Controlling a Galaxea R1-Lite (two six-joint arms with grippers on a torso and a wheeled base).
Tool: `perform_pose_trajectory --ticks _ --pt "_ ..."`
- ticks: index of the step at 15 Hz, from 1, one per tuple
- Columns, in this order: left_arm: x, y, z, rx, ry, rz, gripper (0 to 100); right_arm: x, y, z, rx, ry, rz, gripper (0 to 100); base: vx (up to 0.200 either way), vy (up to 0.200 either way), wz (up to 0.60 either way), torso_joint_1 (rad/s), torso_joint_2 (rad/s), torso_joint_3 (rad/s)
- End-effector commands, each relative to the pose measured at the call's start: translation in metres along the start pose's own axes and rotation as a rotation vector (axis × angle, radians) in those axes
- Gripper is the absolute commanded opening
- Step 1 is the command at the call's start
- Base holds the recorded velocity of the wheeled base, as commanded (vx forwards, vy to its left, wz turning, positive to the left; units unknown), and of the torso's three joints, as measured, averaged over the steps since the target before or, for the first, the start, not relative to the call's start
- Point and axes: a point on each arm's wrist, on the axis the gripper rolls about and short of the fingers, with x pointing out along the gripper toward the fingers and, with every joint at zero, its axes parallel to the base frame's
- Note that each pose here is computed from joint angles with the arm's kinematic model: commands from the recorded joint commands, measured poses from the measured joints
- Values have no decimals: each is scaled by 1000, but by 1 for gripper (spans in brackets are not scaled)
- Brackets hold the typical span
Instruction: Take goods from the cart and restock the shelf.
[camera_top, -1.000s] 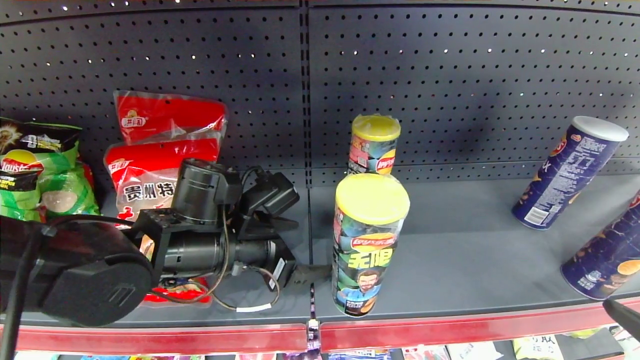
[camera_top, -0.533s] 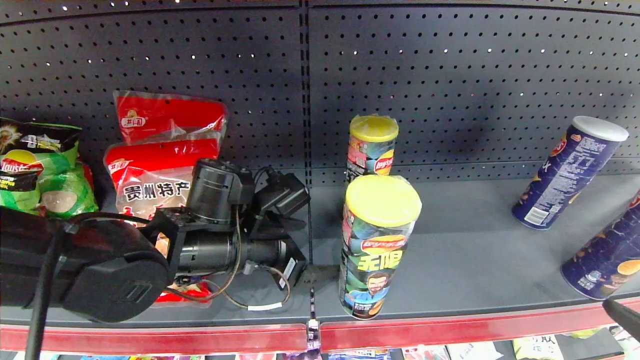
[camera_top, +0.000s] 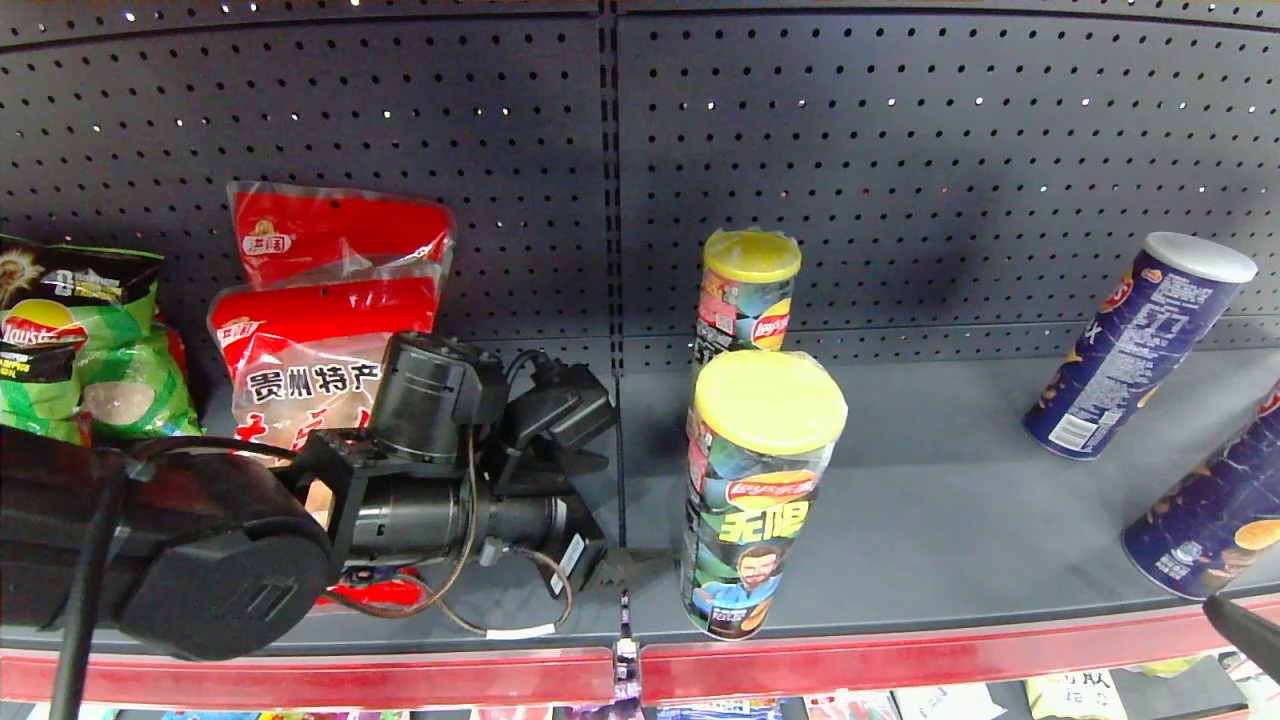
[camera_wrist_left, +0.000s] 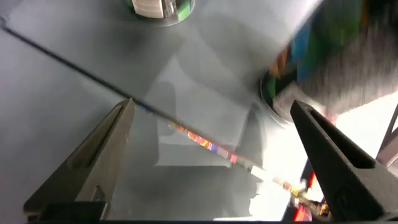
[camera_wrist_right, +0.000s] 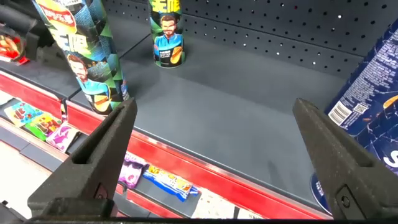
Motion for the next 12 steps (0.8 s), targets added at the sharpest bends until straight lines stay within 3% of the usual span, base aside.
perform_pose_trajectory --ticks 1,6,12 --pt "-5 -1 -4 13 6 -1 100 1 0 0 0 4 2 100 0 0 0 0 0 0" --pt "0 -4 2 43 -8 -20 100 1 0 0 0 6 1 100 0 0 0 0 0 0" --pt "5 -3 5 46 -15 -23 100 5 0 0 1 22 4 100 0 0 0 0 0 0"
